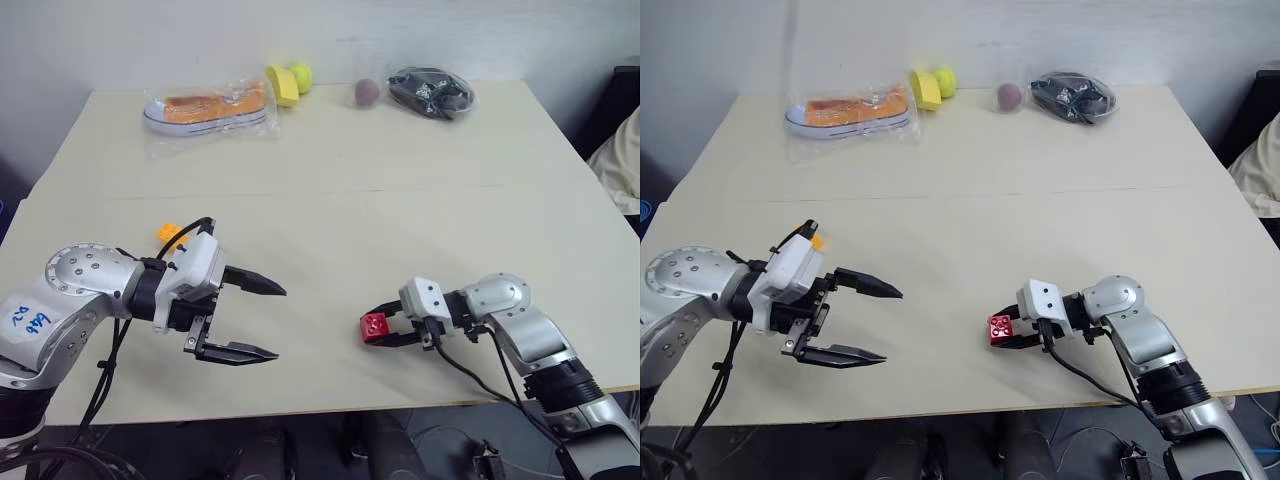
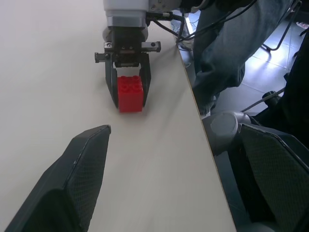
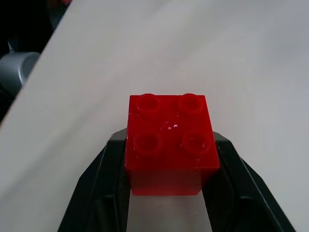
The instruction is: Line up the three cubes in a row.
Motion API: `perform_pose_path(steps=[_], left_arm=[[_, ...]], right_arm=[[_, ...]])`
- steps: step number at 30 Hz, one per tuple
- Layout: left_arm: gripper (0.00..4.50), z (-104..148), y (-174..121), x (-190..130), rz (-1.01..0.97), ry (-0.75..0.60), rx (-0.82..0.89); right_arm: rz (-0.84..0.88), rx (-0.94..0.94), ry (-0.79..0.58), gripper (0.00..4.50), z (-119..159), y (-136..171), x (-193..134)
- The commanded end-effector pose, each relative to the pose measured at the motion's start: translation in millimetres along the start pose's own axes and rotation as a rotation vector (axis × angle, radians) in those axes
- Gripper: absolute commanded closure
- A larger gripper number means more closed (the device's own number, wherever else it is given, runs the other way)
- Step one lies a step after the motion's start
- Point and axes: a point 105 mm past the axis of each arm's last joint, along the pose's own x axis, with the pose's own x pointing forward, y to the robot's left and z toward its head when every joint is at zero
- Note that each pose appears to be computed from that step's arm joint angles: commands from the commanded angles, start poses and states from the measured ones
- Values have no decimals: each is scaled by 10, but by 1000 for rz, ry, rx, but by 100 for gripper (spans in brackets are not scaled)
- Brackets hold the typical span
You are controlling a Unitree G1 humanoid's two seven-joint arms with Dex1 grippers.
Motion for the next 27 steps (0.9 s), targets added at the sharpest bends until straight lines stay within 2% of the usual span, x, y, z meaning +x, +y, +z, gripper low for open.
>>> perform_pose_path(steps=[1,6,9,13,19,23,27], left_arm=[[0,44,-37,-1,-7,3,39],[0,7,-3,-95,73,-5,6],[0,-51,41,-227,191,-16,-27],[0,-244,34,-600,481,-35,-126],[0,-673,-231,-1123,775,77,-249],[0,-816,-270,-1314,782,179,-240],[0,-855,-19,-1425,722,228,-188]], right_arm=[[-10,-28,4,173,26,-38,-16],[10,-38,-5,12,116,-46,-77],[-12,-42,-37,5,250,-89,-167],[-60,5,-139,5,609,-180,-438],[-73,48,-199,5,926,-187,-716],[-38,50,-186,5,984,-134,-764],[-30,47,-183,5,993,-125,-738]])
